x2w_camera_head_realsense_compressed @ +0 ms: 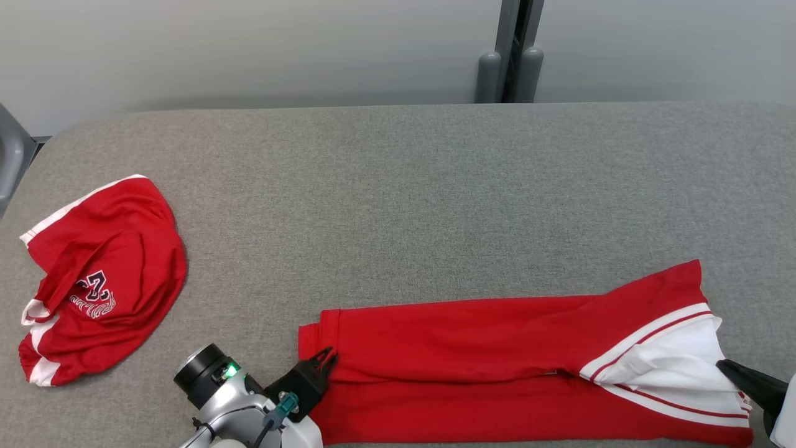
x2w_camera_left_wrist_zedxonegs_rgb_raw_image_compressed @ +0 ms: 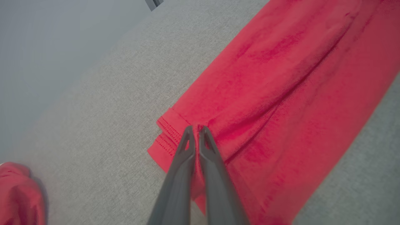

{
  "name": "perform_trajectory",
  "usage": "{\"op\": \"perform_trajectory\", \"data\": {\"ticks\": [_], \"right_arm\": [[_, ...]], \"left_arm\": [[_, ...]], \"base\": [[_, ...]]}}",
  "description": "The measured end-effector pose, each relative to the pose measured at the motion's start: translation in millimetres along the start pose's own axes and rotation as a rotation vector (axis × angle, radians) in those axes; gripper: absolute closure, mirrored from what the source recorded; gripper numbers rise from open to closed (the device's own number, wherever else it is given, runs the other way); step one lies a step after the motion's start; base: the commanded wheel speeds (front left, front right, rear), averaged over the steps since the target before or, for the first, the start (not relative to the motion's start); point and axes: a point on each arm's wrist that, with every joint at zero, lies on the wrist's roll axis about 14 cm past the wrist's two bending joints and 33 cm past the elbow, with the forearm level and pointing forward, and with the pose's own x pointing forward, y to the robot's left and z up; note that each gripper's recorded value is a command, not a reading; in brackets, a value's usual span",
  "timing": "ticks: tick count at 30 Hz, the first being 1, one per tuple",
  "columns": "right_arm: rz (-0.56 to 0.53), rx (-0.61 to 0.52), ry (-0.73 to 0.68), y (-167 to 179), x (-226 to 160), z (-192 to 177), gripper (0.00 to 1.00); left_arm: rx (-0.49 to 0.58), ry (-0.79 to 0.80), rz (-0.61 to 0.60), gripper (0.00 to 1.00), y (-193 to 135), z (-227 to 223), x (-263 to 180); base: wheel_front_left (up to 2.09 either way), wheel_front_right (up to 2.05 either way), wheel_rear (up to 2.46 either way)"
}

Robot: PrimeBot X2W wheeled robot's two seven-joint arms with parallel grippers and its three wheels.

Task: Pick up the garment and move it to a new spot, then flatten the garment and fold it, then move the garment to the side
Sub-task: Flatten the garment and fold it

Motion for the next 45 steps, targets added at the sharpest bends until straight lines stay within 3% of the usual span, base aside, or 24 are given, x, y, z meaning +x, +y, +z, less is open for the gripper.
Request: {"op": "perform_trajectory", "data": {"ticks": [1,2,10,15,19,23,30,33,45], "right_arm": [[-0.005,-0.001,-0.003,0,0,1,0.00],[-0.005,0.009,-0.008,0,0,1,0.00],[-0.072,-0.015,-0.038,-9,-8,10,0.00],[-0.092,-0.055,-0.148,-4,-13,30,0.00],[-0.085,-0.118,-0.346,9,-19,66,0.00],[-0.058,-0.136,-0.570,24,-27,94,0.00],[-0.080,-0.277,-0.830,30,-39,110,0.00],[-0.106,-0.253,-0.838,23,-30,98,0.00],[-0.181,-0.091,-0.640,-7,17,32,0.00]], "left_arm": [[-0.007,0.001,0.009,0.19,1,0,0],[-0.026,0.011,0.012,0.00,1,-2,0],[-0.078,0.071,0.035,0.00,6,-14,-6],[-0.116,0.010,0.160,0.00,37,0,-12],[-0.199,-0.116,0.283,0.00,64,27,-13],[-0.378,-0.274,0.387,0.00,82,54,-16],[-0.441,-0.408,0.509,0.00,105,76,-23],[-0.420,-0.475,0.541,0.00,109,93,-29],[-0.432,-0.420,0.529,0.00,83,69,-23]], "base": [[0.00,0.00,0.00],[0.00,0.00,0.00],[0.00,0.00,0.00],[0.00,0.00,0.00],[0.00,0.00,0.00],[0.00,0.00,0.00],[0.00,0.00,0.00],[0.00,0.00,0.00],[0.00,0.00,0.00]]}}
